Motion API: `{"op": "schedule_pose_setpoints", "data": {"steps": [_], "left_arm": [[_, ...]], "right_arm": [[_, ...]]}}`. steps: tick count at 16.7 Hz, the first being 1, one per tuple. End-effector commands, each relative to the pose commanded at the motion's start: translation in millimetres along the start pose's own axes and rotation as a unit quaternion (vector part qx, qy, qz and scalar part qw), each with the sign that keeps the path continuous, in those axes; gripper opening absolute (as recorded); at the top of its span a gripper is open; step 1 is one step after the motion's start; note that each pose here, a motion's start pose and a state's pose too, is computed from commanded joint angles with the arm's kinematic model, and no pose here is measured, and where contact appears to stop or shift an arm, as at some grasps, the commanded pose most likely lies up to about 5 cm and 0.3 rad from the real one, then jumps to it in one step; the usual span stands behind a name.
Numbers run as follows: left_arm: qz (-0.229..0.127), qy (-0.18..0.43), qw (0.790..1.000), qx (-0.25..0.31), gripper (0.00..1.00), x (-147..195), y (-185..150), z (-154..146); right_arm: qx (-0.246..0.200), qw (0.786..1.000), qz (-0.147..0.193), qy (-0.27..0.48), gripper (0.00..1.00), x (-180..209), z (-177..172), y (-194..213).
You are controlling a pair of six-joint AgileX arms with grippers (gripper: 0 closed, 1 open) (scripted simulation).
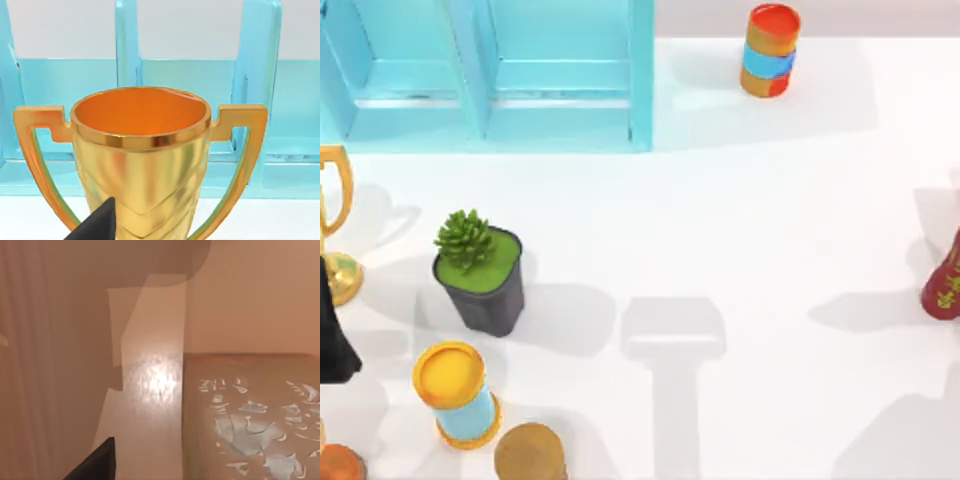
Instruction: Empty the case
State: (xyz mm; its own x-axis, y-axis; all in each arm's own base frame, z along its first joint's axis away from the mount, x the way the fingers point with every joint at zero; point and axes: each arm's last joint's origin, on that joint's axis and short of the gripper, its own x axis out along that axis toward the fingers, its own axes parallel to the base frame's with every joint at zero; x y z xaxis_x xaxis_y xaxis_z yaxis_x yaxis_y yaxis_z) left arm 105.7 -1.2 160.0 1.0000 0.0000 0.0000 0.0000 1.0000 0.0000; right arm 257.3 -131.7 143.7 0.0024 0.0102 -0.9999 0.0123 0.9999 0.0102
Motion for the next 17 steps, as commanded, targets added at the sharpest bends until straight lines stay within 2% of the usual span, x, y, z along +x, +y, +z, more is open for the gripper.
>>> {"op": "schedule_pose_setpoints", "data": {"steps": [4, 17], "left_arm": [[0.000, 0.000, 1.000, 0.000, 1.00, 0.0, 0.0, 0.0], [0.000, 0.000, 1.000, 0.000, 1.00, 0.0, 0.0, 0.0]], "right_arm": [[0.000, 1.000, 0.000, 0.000, 1.00, 1.4, -0.2, 0.1], [0.000, 1.000, 0.000, 0.000, 0.02, 1.4, -0.2, 0.1]]}}
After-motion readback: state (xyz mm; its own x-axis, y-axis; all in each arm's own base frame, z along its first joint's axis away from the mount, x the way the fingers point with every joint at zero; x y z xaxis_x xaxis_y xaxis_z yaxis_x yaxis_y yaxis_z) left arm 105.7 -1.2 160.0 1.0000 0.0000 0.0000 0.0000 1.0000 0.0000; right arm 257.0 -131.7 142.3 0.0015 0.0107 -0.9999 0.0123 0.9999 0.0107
